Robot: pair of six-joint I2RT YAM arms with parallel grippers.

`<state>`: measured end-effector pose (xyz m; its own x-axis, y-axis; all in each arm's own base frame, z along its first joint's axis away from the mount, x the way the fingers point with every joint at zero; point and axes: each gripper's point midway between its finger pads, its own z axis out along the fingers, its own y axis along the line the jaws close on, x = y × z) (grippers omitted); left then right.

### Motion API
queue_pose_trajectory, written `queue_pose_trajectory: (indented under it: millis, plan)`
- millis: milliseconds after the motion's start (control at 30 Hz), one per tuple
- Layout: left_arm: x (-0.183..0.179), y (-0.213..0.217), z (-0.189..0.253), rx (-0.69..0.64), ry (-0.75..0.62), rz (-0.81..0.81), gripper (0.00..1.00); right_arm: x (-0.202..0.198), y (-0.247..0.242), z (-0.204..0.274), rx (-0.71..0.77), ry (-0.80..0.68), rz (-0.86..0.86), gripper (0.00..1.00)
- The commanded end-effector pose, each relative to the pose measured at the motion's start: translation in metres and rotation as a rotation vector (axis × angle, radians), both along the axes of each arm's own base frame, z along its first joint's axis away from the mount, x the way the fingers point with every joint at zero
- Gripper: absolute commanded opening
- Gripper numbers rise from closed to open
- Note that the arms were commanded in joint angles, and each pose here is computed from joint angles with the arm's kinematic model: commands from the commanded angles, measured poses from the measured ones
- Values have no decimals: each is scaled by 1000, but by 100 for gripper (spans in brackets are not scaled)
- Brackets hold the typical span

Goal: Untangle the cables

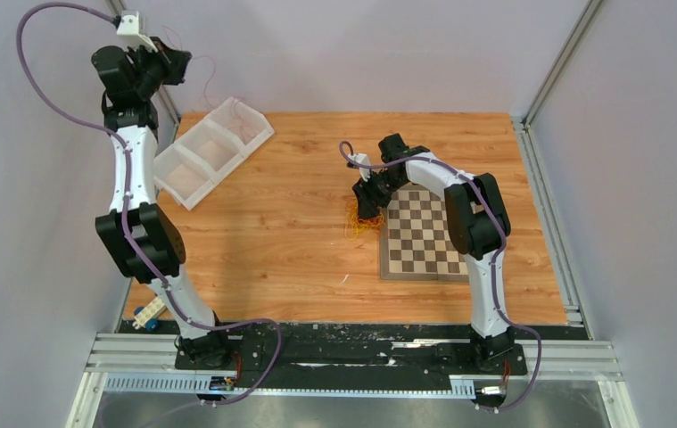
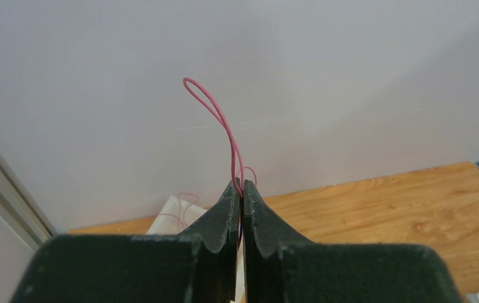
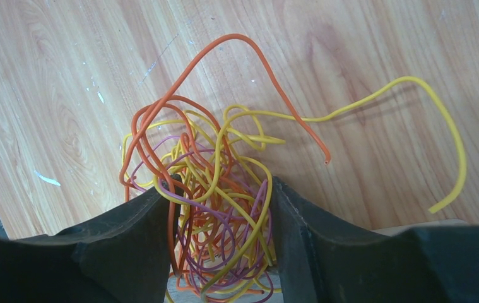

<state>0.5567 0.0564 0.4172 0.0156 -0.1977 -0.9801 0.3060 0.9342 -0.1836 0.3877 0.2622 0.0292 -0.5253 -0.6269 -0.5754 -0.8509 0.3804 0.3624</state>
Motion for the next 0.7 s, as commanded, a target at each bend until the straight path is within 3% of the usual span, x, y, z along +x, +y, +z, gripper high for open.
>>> queue_pose_trajectory:
  millis: [0,233,333,667]
  plan:
    - [25,4,5,129,-103,-9,9,2,-20,-13,-67,35,-40,55]
    - [75,0,-25,331,-131,-35,6,0,-21,-12,-71,49,-48,56]
    - [96,-2,-41,349,-124,-18,0,2,-24,-11,-73,49,-56,56]
    - [123,-45,-77,350,-147,-98,0,6,-35,-12,-79,67,-93,56]
